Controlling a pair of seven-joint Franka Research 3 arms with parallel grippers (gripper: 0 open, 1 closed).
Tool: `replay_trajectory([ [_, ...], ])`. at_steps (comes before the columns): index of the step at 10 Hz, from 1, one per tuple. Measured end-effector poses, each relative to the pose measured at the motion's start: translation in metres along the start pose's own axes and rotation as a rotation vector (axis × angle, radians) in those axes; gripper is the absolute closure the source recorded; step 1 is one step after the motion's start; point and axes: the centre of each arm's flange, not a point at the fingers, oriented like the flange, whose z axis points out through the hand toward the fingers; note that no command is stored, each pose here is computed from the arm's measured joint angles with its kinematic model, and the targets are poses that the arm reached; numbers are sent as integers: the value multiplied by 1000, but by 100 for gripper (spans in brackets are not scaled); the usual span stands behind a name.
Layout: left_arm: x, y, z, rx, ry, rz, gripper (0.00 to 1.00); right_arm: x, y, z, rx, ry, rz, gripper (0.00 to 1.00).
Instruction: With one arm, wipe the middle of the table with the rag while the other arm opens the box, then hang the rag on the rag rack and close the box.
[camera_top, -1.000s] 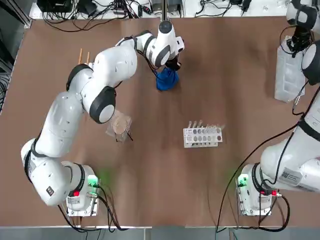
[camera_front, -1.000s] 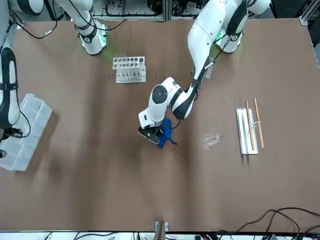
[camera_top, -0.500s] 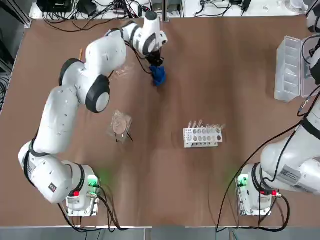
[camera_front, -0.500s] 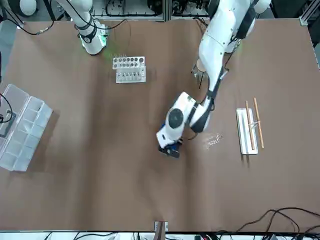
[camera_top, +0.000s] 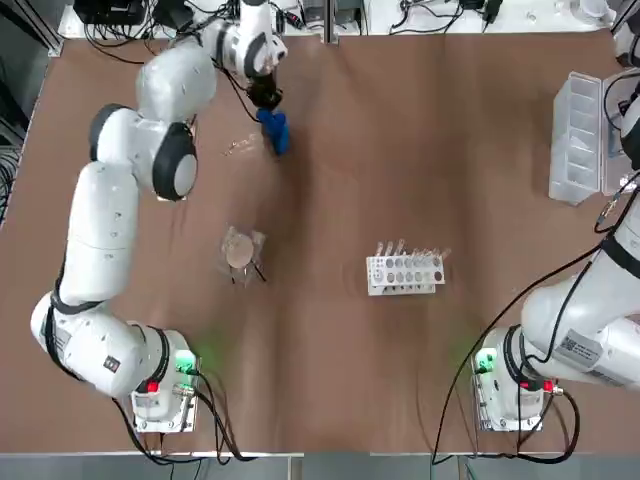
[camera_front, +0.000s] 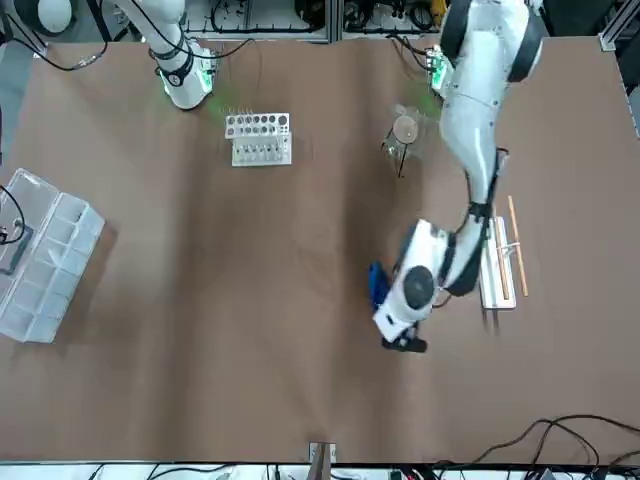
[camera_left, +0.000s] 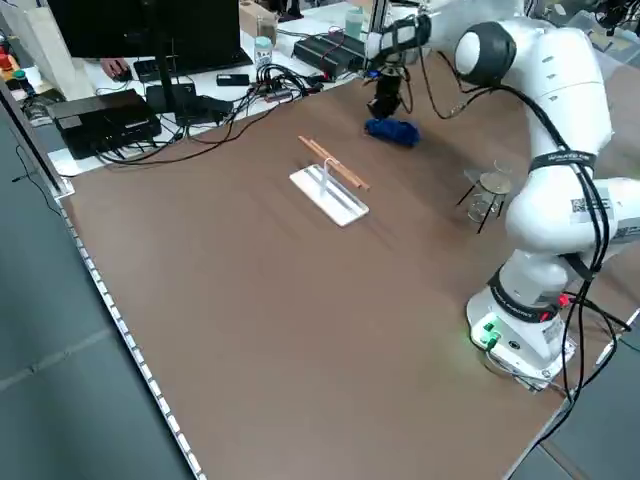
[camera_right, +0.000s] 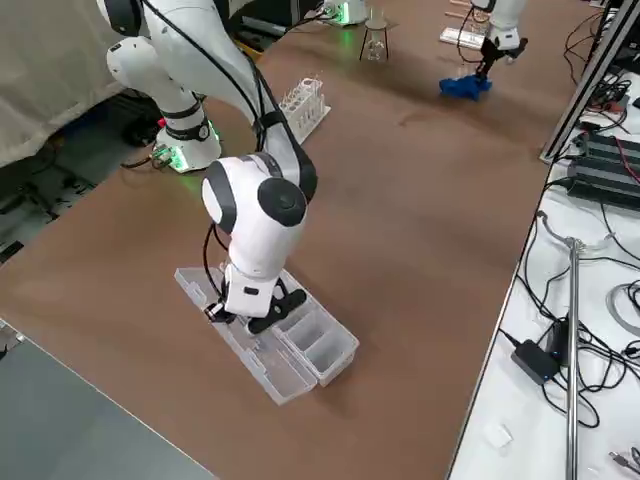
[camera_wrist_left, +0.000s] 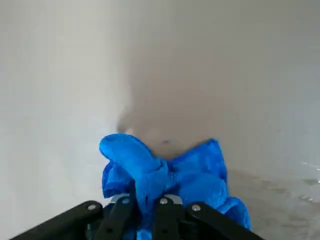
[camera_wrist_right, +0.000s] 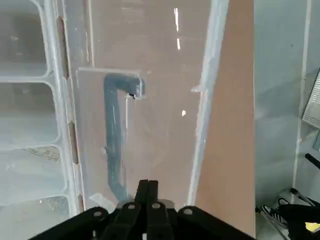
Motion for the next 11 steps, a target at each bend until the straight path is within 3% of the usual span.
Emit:
replay_trajectory([
  [2,-10,-13,-54,7,-34,-21,89,3,-14,-17,39,-3,-10,99],
  [4,-25,-43,-124,10,-8,-67,89,3,-40,-74,92,29,-35,98],
  [5,-37,-75,-153,6,0,-101,89,-3,-55,-108,133,51,-48,89],
  [7,-70,-140,-180,51,-5,-146,89,-17,-91,-173,191,126,-90,57],
  [10,-99,-214,-177,173,-27,-168,89,-53,-153,-267,363,245,-106,11],
  [11,-102,-244,-178,188,-34,-160,89,-76,-172,-302,375,276,-139,0],
])
